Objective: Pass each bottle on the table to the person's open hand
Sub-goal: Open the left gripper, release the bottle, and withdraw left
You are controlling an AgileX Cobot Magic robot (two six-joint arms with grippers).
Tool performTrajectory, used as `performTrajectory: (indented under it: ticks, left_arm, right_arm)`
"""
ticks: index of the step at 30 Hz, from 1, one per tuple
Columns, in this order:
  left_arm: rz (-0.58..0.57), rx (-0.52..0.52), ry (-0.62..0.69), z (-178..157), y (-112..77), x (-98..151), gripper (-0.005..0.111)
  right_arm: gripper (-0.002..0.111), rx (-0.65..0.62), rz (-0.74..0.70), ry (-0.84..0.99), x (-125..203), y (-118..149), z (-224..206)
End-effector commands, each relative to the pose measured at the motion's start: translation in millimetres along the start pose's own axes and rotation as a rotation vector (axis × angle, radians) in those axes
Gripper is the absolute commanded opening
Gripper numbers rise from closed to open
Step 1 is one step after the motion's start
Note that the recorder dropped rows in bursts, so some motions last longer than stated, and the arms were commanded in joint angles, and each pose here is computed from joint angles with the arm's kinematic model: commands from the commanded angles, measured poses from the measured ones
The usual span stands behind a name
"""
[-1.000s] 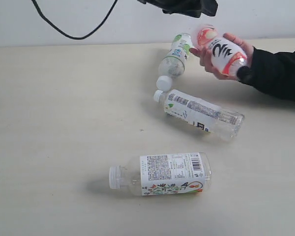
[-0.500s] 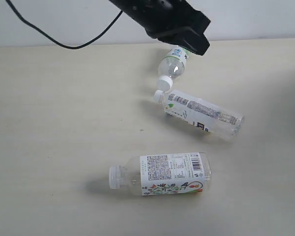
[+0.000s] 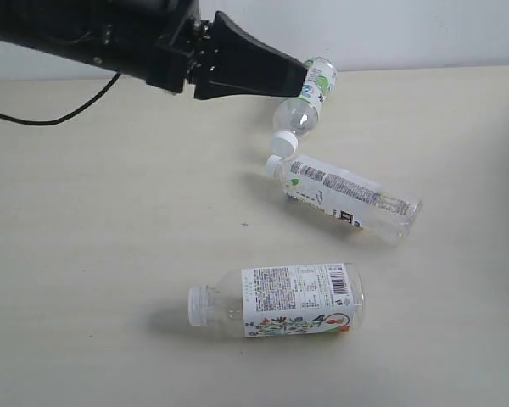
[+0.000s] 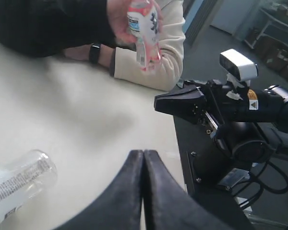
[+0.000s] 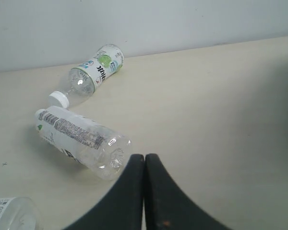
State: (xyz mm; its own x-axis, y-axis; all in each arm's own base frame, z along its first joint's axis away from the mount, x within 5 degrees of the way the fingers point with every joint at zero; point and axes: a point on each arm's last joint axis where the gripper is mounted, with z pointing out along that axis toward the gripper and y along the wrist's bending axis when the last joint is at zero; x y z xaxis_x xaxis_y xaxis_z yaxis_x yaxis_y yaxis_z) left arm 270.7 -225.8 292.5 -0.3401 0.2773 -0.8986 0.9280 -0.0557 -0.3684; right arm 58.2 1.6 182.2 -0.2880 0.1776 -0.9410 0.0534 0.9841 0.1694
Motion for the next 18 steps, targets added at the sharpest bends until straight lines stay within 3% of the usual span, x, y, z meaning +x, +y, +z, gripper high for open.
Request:
performTrajectory:
  ticks: [1, 3, 6, 13, 18]
  left_arm:
    - [-0.036, 0.005, 0.004, -5, -5.5, 13, 0.001]
    - [-0.056, 0.009, 0.031, -4, -5.5, 19, 0.001]
    - [-0.187, 0.007, 0.068, -3, -5.2, 27, 0.001]
    - [-0.210, 0.016, 0.040, 0, -3.3, 27, 0.001]
    - [-0.137, 0.021, 0.016, 0, -5.8, 37, 0.001]
  right_arm:
    - [0.000, -0.001, 0.002, -0.008, 1, 0, 0]
    - [0.000, -0.001, 0.004, -0.008, 1, 0, 0]
    - [0.000, -0.001, 0.004, -0.008, 1, 0, 0]
    - [0.000, -0.001, 0.004, -0.008, 1, 0, 0]
    - [0.000, -0.001, 0.004, -0.008, 1, 0, 0]
